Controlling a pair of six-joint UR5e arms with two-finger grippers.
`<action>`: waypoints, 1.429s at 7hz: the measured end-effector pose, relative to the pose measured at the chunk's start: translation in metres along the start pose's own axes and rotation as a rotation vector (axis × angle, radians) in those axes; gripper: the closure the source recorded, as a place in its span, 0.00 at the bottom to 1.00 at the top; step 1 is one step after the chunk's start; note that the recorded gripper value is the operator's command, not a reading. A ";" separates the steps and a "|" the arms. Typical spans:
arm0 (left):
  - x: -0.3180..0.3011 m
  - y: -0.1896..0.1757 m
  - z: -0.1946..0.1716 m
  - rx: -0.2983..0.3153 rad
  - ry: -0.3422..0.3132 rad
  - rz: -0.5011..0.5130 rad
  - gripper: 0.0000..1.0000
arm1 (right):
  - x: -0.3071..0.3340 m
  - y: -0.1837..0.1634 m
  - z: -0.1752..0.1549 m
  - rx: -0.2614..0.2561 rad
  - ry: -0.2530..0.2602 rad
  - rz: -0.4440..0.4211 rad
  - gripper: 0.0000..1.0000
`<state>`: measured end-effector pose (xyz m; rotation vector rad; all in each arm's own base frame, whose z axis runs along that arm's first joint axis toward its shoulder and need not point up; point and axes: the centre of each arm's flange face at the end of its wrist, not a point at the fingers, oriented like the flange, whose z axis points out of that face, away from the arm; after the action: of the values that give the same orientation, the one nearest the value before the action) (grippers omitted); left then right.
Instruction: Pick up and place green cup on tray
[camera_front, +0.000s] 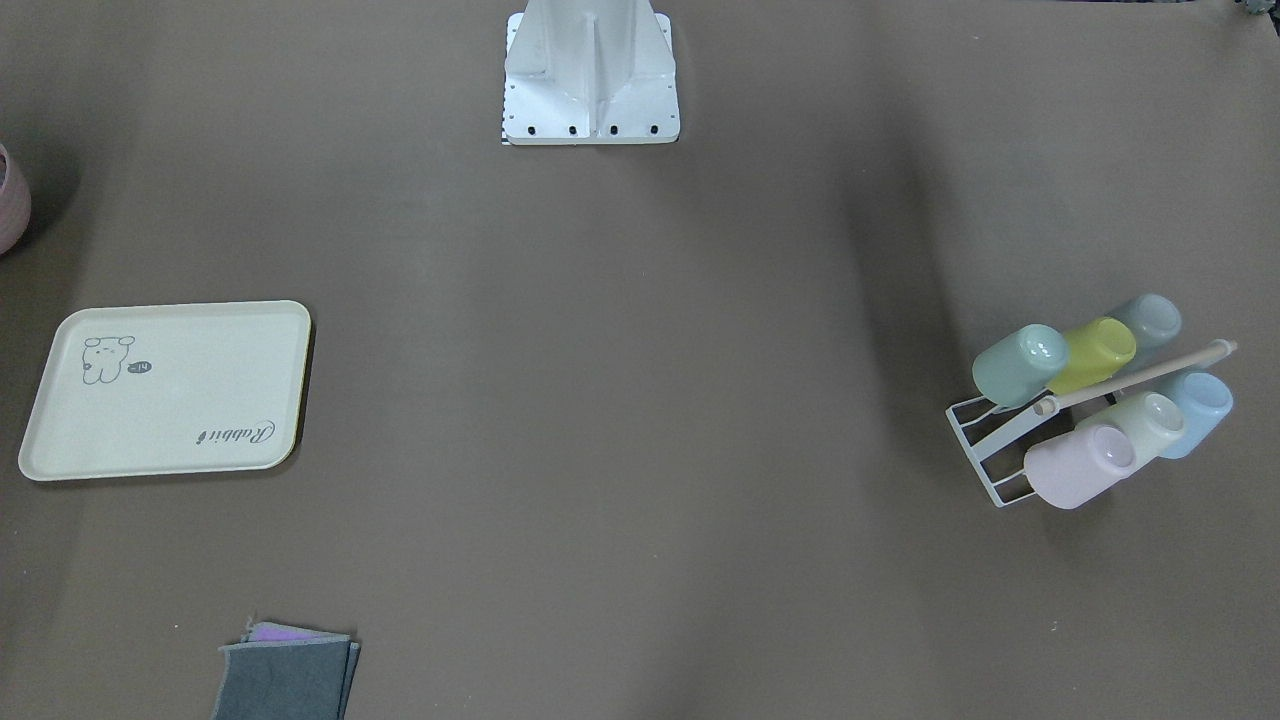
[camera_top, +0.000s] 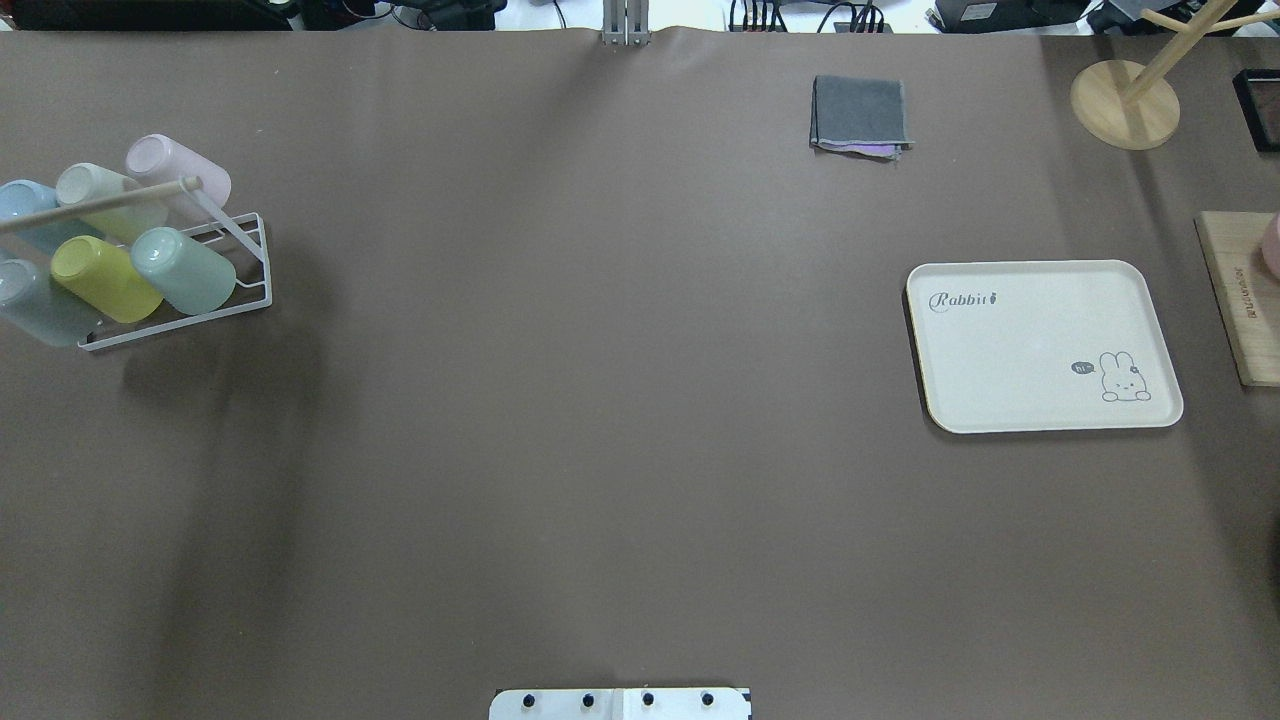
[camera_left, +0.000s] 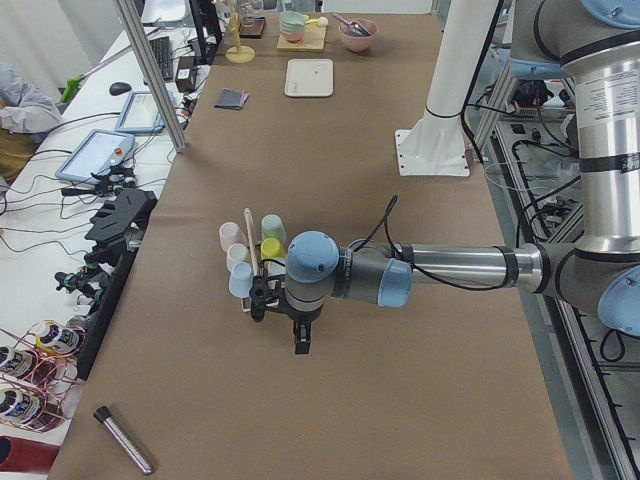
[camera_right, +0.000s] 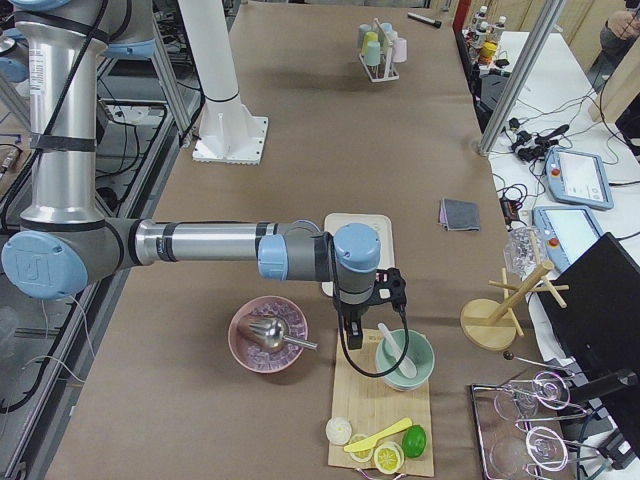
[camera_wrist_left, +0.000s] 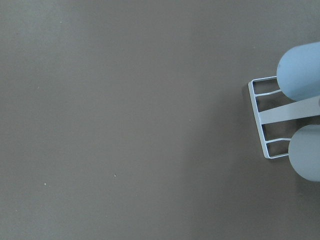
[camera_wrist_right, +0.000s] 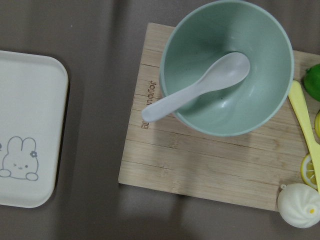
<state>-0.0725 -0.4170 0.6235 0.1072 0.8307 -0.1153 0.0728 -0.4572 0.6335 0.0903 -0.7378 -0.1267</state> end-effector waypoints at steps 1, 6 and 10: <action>0.000 0.000 0.000 0.001 0.000 0.004 0.04 | 0.000 0.000 0.000 0.000 0.000 0.000 0.00; 0.034 -0.035 -0.008 0.042 -0.098 0.185 0.04 | -0.001 0.000 -0.001 0.003 0.001 -0.002 0.00; 0.183 -0.086 -0.006 -0.001 -0.341 0.663 0.03 | -0.002 0.000 -0.003 0.005 0.008 -0.004 0.00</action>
<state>0.0327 -0.5117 0.4795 0.3457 0.4224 0.4798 0.0736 -0.4569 0.6302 0.0966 -0.7297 -0.1278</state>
